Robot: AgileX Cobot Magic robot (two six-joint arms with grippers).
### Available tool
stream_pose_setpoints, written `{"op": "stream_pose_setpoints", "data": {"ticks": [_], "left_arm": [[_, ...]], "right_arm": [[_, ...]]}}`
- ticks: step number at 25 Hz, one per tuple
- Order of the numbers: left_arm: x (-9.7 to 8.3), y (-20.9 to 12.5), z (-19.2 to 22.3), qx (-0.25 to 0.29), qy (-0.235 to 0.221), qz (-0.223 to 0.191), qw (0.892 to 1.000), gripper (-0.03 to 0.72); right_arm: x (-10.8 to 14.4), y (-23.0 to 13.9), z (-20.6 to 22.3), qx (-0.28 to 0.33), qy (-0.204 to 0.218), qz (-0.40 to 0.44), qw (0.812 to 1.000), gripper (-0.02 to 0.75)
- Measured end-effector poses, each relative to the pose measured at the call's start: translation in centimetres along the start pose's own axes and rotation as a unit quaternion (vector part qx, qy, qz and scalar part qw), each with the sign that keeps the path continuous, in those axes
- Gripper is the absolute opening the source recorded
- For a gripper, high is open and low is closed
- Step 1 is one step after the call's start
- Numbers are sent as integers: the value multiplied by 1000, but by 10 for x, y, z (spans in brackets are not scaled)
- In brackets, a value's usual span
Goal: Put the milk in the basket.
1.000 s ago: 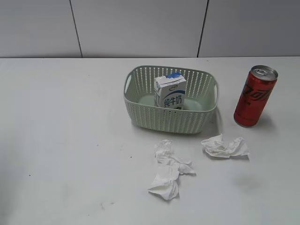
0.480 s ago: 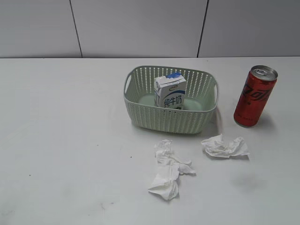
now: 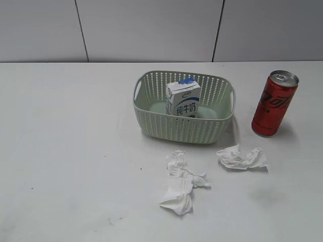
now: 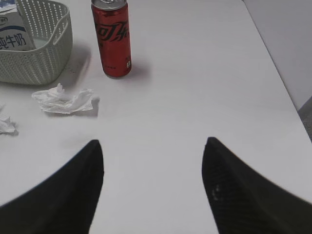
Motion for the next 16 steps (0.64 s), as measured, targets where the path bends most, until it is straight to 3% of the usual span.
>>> {"op": "stream_pose_setpoints", "data": {"ticks": [7, 16], "left_arm": [[-6, -12, -26, -90, 35, 5, 995, 569], [-6, -12, -27, -93, 35, 5, 995, 569]], "right_arm": [[0, 0, 0, 0, 0, 0, 1000, 497], [0, 0, 0, 0, 0, 0, 1000, 496]]}}
Point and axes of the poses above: a point on each arm's last joint axis where the gripper is mounted, z pointing out along that axis toward the gripper, x along the wrist's bending axis when the last joint is at zero, y = z × x, the point moved 1 cm from there along z, pointing out along that axis toward the gripper, and after that the axes turned 13 degrees about z, right-handed, at the moved point
